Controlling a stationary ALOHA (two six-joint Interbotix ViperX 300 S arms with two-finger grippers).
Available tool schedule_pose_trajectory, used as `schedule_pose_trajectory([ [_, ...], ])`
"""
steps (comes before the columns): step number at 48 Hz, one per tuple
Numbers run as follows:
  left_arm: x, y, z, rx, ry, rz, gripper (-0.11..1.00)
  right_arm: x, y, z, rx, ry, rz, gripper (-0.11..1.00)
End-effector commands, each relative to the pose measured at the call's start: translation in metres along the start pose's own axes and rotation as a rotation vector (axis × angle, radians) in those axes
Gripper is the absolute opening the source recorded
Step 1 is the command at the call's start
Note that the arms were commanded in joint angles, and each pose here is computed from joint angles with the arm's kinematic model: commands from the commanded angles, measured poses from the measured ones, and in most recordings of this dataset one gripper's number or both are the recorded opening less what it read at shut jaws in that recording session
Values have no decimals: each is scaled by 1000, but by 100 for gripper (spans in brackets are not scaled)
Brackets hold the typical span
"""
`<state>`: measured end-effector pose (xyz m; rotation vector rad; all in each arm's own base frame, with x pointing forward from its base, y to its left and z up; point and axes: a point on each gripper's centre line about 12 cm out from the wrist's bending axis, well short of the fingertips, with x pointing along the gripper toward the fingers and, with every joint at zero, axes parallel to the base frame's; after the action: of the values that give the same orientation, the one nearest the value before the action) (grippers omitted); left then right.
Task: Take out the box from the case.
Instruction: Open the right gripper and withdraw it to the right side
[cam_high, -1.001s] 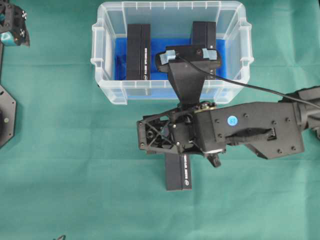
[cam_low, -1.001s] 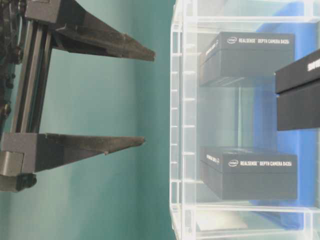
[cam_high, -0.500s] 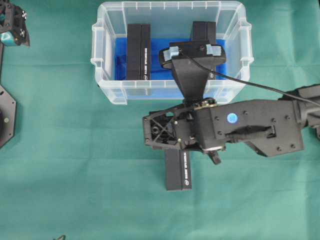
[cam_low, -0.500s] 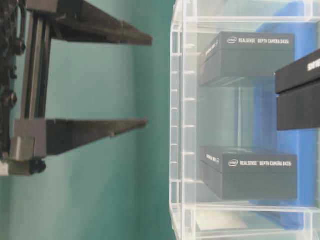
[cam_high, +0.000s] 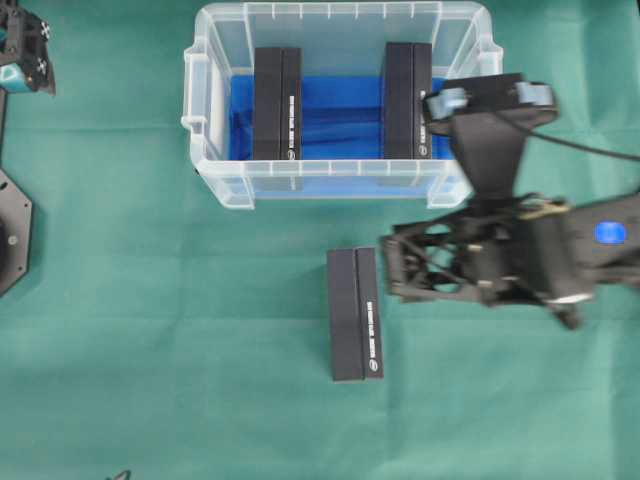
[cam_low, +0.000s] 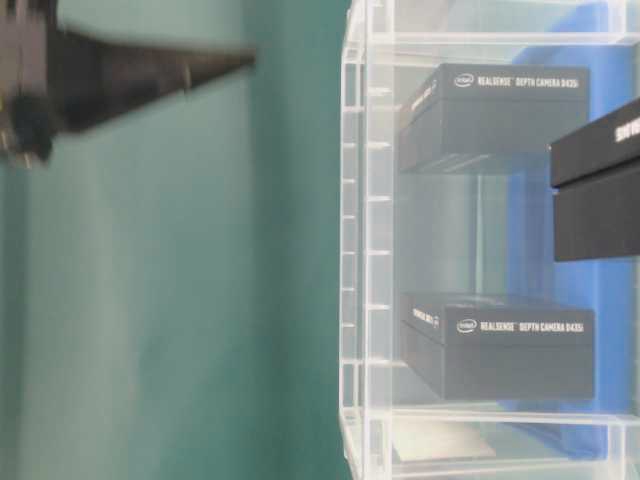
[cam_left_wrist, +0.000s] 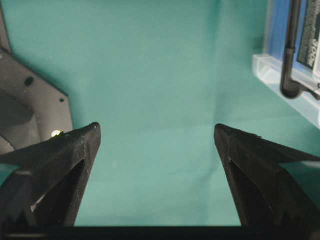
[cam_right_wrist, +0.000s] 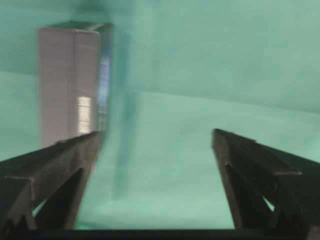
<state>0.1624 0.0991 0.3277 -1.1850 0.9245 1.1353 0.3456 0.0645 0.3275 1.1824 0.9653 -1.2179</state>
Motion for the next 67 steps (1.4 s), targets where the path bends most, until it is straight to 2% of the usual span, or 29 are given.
schedule_pose_trajectory([
  [1,-4,1,0,-13,-4,-8,98,-15,-22,4,4,15,43,92],
  [13,-6,4,-2,-20,-7,-14,97,-17,-73,13,11,25,61,92],
  [22,-6,5,-2,-18,-8,-16,97,-17,-96,19,6,28,68,92],
  [35,-6,5,-2,-13,-8,-16,97,-9,-100,20,-10,21,61,92],
  [46,-6,5,-2,-14,-6,-16,97,0,-105,34,12,4,47,92],
  [57,-6,5,-2,-10,-7,-15,97,8,-111,70,20,-17,55,92],
  [67,-6,5,-3,-10,-7,-15,97,14,-115,107,-1,-47,44,92],
])
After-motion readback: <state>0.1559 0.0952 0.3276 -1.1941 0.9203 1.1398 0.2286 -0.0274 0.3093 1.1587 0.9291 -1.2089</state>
